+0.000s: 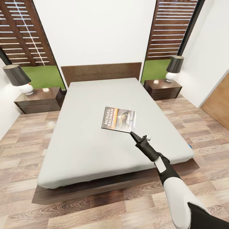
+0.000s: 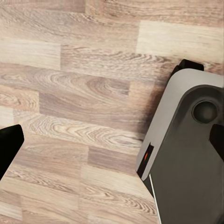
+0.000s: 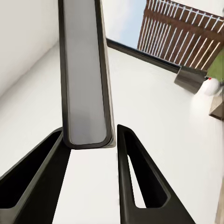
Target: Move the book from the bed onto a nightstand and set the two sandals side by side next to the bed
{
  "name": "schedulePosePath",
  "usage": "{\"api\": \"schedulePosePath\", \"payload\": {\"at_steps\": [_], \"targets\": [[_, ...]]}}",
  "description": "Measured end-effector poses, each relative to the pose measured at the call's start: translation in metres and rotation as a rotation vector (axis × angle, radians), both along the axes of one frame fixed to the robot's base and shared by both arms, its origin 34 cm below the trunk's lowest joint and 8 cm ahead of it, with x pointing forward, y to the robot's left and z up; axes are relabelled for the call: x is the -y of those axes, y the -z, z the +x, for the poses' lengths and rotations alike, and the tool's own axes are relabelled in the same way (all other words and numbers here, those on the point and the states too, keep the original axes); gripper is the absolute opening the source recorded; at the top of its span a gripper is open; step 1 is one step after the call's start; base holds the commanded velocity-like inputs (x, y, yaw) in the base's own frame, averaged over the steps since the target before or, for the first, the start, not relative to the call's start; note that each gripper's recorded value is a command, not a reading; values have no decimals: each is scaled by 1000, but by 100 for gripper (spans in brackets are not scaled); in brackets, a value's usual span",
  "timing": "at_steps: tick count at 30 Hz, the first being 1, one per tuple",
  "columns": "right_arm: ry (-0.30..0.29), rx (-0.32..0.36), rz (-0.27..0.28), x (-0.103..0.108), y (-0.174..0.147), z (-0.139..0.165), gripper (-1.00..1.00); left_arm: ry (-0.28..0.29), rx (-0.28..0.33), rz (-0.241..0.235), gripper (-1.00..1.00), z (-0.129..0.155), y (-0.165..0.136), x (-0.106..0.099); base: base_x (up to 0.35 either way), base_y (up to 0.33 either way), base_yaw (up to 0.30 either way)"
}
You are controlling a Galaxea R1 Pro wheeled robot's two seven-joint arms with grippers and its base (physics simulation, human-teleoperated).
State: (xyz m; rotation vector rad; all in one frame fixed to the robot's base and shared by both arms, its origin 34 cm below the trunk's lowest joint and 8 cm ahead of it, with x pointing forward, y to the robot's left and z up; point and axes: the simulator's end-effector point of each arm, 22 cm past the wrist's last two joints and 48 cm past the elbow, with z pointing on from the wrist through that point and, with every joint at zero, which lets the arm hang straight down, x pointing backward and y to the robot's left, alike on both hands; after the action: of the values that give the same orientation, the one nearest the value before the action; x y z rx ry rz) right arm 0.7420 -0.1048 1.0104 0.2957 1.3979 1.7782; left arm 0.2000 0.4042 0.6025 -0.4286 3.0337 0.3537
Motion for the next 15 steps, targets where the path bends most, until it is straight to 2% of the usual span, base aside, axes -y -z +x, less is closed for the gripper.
{"api": "schedulePosePath", "payload": {"at_steps": [15], "targets": [[3,23,-5,-6,-14,0,-100,1,25,0,100,10,-2,0,0,0,0]]}}
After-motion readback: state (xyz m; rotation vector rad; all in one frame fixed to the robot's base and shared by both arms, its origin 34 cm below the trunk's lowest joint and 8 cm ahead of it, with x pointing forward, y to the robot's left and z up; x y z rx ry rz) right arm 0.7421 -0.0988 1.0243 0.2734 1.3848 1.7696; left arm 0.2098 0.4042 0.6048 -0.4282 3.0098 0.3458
